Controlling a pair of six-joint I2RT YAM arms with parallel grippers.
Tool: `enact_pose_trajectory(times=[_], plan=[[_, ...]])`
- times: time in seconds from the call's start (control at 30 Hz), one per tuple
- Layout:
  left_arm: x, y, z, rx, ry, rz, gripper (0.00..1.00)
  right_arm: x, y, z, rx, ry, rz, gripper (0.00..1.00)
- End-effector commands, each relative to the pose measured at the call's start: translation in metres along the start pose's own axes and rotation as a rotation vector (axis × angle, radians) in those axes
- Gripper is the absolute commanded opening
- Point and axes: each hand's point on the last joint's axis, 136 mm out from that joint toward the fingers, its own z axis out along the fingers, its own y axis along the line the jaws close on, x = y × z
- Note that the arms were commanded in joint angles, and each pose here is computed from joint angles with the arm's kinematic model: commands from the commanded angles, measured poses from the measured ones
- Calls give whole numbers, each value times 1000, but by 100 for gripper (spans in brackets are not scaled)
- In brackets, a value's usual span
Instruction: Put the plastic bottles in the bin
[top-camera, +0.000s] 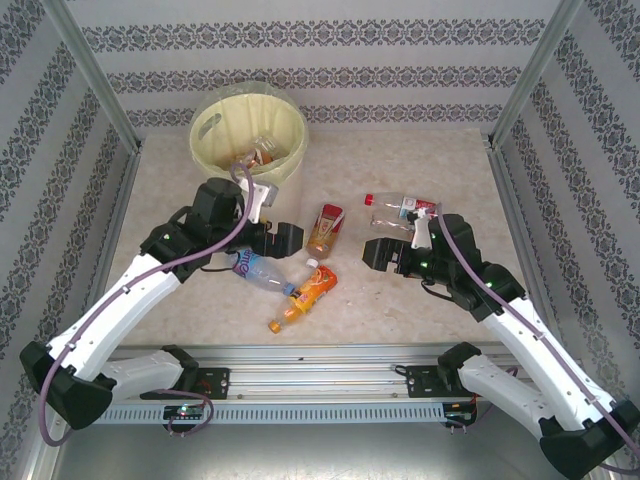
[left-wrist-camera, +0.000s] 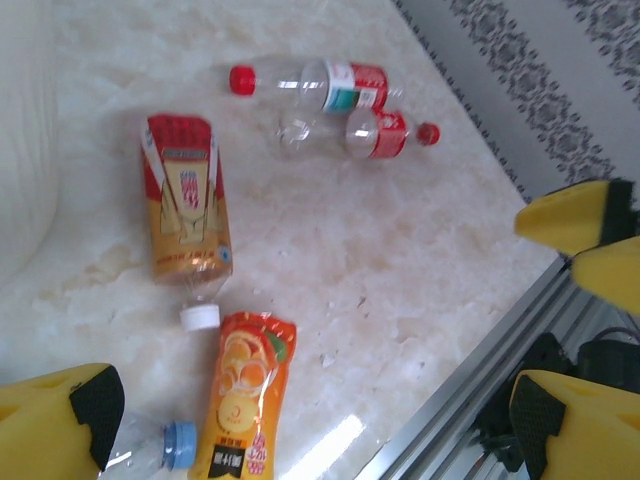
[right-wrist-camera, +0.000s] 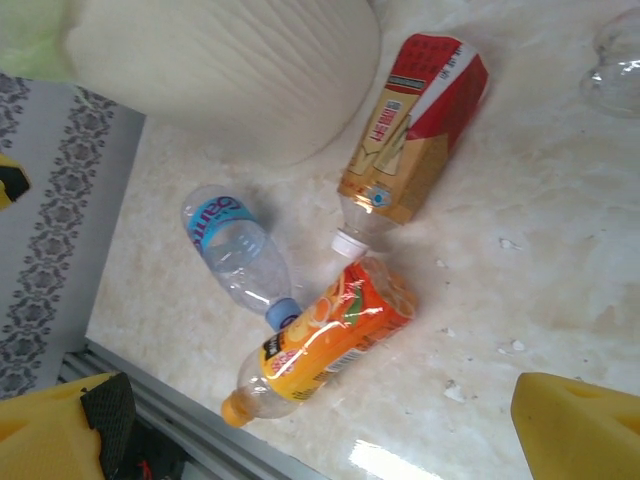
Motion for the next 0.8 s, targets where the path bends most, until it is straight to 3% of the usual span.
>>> enact_pose_trajectory(times=[0.0, 0.17, 0.43, 0.77], plan=[[8, -6, 2, 37, -14, -16, 100, 4, -16, 6, 79, 26, -26, 97], [22, -9, 7, 75, -27, -31, 100, -1, -42, 16, 184, 66, -15, 97], [37, -19, 27, 161, -44, -82, 100, -49, -85, 25, 252, -24, 114, 98], [51, -28, 40, 180, -39, -95, 100, -97, -134, 39, 384, -37, 107, 98]])
